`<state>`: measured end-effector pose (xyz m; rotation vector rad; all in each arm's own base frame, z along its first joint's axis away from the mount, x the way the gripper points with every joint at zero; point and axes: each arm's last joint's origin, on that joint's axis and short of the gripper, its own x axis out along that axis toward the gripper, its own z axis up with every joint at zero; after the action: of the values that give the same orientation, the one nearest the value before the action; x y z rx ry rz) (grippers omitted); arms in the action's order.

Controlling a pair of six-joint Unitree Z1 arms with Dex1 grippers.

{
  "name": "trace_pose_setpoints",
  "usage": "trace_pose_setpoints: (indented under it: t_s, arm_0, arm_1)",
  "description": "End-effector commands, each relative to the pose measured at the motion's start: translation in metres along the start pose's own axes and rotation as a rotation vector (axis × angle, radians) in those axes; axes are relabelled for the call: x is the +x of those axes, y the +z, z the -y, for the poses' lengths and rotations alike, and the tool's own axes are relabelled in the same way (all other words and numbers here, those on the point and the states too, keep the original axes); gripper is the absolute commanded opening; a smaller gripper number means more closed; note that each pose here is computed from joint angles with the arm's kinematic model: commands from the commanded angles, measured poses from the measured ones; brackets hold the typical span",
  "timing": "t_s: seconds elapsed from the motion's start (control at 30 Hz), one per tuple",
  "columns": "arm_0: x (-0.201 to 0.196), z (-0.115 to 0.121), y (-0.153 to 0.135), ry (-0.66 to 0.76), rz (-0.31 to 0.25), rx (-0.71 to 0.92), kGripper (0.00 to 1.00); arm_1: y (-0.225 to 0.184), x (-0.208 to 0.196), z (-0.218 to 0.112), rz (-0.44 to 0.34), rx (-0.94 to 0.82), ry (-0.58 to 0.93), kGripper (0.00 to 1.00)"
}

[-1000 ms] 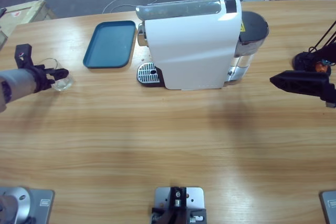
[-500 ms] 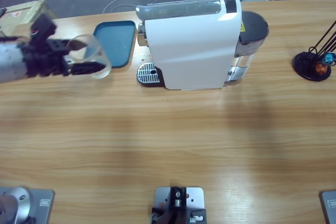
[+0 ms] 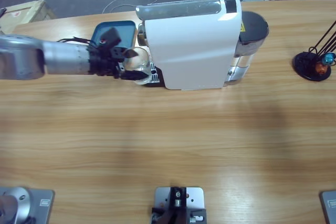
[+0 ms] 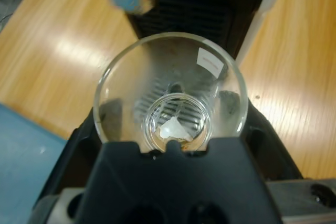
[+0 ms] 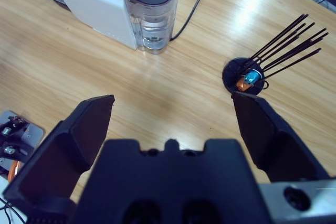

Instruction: Pour coffee

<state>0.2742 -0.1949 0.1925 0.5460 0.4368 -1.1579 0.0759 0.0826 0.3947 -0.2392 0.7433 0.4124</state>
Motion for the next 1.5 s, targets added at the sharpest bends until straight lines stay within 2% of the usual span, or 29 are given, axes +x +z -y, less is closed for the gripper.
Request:
trace_pose_setpoints:
  t_s: [0.03,0.2,0.23,0.27,0.3,0.33,0.53,0.6,0.8,0.87,0.93,0.97,1.0,1.03,1.1,1.2,1.3,1.5]
  arm_0:
    - [0.033,-0.001,-0.009,-0.013,-0.051,-0.009,0.000]
    - [0.033,-0.002,-0.009,-0.006,-0.055,-0.017,0.000]
    - [0.033,-0.002,-0.009,-0.006,-0.056,-0.019,0.034]
    - [0.033,-0.001,-0.011,-0.001,-0.067,-0.021,0.690]
    - [0.033,0.001,-0.012,-0.002,-0.073,-0.021,0.954]
    - [0.032,0.003,-0.012,-0.003,-0.076,-0.025,0.990]
    - [0.023,0.010,-0.016,0.019,-0.099,-0.085,0.991]
    - [0.011,0.011,-0.013,0.051,-0.089,-0.095,0.991]
    - [-0.070,0.007,0.004,0.292,0.001,-0.155,0.991]
    - [-0.097,0.016,0.011,0.357,0.003,-0.188,0.991]
    - [-0.121,0.033,0.018,0.359,0.024,-0.237,0.991]
    - [-0.128,0.041,0.021,0.349,0.028,-0.260,0.991]
    - [-0.133,0.049,0.022,0.337,0.025,-0.273,0.991]
    - [-0.138,0.055,0.022,0.327,0.012,-0.277,0.991]
    - [-0.142,0.064,0.019,0.293,-0.022,-0.301,0.991]
    - [-0.149,0.081,0.022,0.238,-0.022,-0.298,0.991]
    - [-0.161,0.089,0.024,0.231,-0.022,-0.299,0.991]
    - [-0.175,0.094,0.020,0.292,-0.054,-0.314,0.991]
  arm_1:
    - [-0.003,0.007,-0.003,-0.022,-0.006,-0.010,1.000]
    - [-0.001,0.009,-0.005,-0.023,-0.005,-0.010,1.000]
    - [0.000,0.009,-0.006,-0.023,-0.005,-0.010,1.000]
    - [0.001,0.009,-0.006,-0.021,-0.004,-0.009,1.000]
    - [0.001,0.010,-0.006,-0.020,-0.003,-0.007,1.000]
    - [0.001,0.010,-0.007,-0.022,-0.004,-0.005,1.000]
    - [0.000,0.011,-0.007,-0.028,0.001,0.002,1.000]
    - [0.000,0.010,-0.007,-0.028,0.003,0.005,1.000]
    - [0.006,0.007,-0.007,0.004,0.017,0.007,1.000]
    - [0.020,0.008,-0.013,0.016,0.008,0.010,0.987]
    - [0.044,0.015,-0.021,0.027,-0.005,-0.038,0.965]
    - [0.059,0.021,-0.026,0.029,-0.001,-0.051,0.919]
    - [0.075,0.027,-0.030,0.024,0.018,-0.053,0.792]
    - [0.092,0.032,-0.032,0.011,0.035,-0.040,0.595]
    - [0.126,0.048,-0.029,-0.016,0.040,0.042,0.023]
    - [0.161,0.081,-0.028,-0.041,0.059,0.018,0.000]
    - [0.189,0.115,-0.029,-0.126,0.073,-0.031,0.000]
    - [0.212,0.178,-0.043,-0.255,0.057,-0.017,0.000]
